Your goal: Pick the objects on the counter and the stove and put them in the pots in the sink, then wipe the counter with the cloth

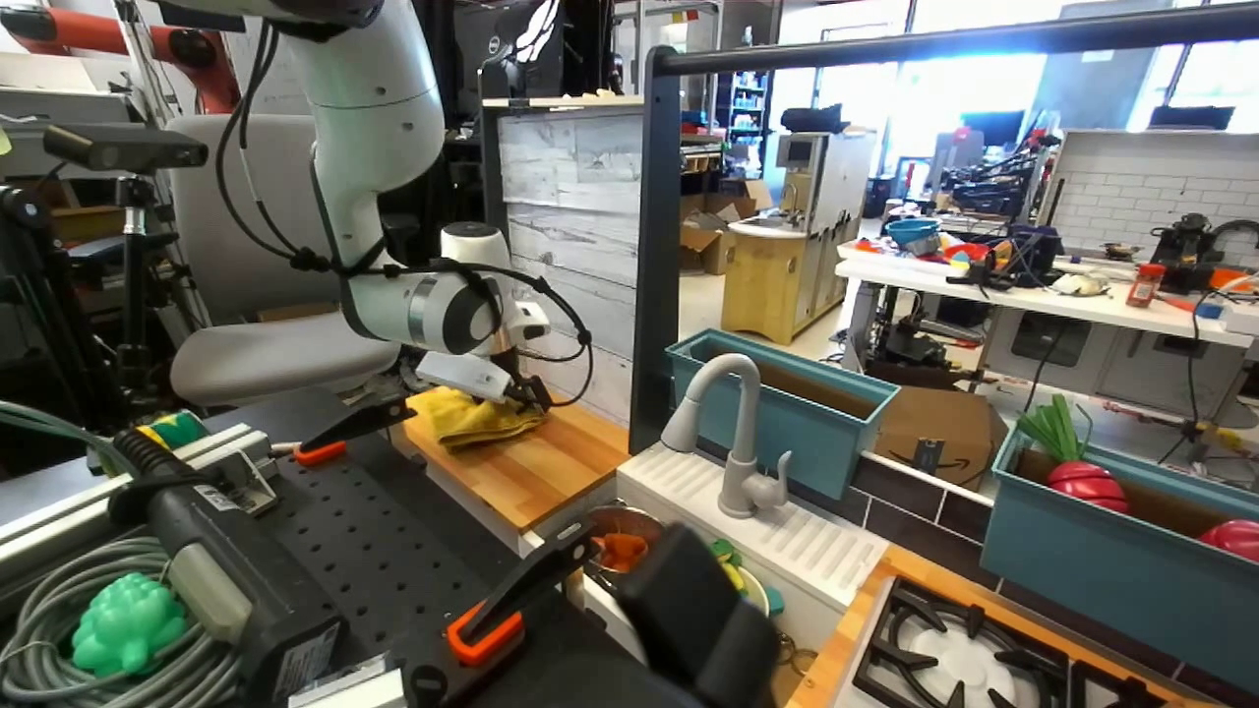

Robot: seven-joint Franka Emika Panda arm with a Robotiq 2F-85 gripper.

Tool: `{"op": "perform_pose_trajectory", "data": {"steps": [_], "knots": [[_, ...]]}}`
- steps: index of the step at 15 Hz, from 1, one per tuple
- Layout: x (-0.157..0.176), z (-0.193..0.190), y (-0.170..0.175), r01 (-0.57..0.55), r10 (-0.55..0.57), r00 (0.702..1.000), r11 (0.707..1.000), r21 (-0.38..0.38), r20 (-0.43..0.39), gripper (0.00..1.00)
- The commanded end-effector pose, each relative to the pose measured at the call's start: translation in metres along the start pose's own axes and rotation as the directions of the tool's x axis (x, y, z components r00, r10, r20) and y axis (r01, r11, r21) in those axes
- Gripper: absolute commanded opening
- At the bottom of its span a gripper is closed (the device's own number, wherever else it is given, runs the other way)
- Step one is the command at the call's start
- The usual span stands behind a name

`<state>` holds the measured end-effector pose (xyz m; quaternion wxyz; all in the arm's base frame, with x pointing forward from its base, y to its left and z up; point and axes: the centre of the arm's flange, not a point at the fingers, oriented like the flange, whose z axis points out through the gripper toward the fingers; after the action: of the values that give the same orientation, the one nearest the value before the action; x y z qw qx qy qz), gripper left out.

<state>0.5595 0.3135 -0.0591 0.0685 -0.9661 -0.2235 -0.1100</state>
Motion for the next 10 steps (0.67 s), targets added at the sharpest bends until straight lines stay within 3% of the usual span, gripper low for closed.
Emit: {"op": "perform_pose_trajectory", "data": {"steps": [1, 2, 4, 6, 10], "knots": [[-0.039, -0.011, 0.088, -0.167, 0.167, 0.986, 0.985, -0.049, 0.008, 1.0], [-0.049, -0.016, 0.112, -0.196, 0.196, 0.981, 0.979, -0.053, 0.003, 1.0], [-0.052, -0.015, 0.124, -0.195, 0.195, 0.981, 0.979, -0.054, 0.003, 1.0], [-0.04, -0.005, 0.106, -0.134, 0.135, 0.991, 0.99, -0.044, 0.008, 1.0], [-0.007, 0.008, 0.016, -0.038, 0.036, 0.999, 0.998, 0.051, 0.024, 1.0]]}}
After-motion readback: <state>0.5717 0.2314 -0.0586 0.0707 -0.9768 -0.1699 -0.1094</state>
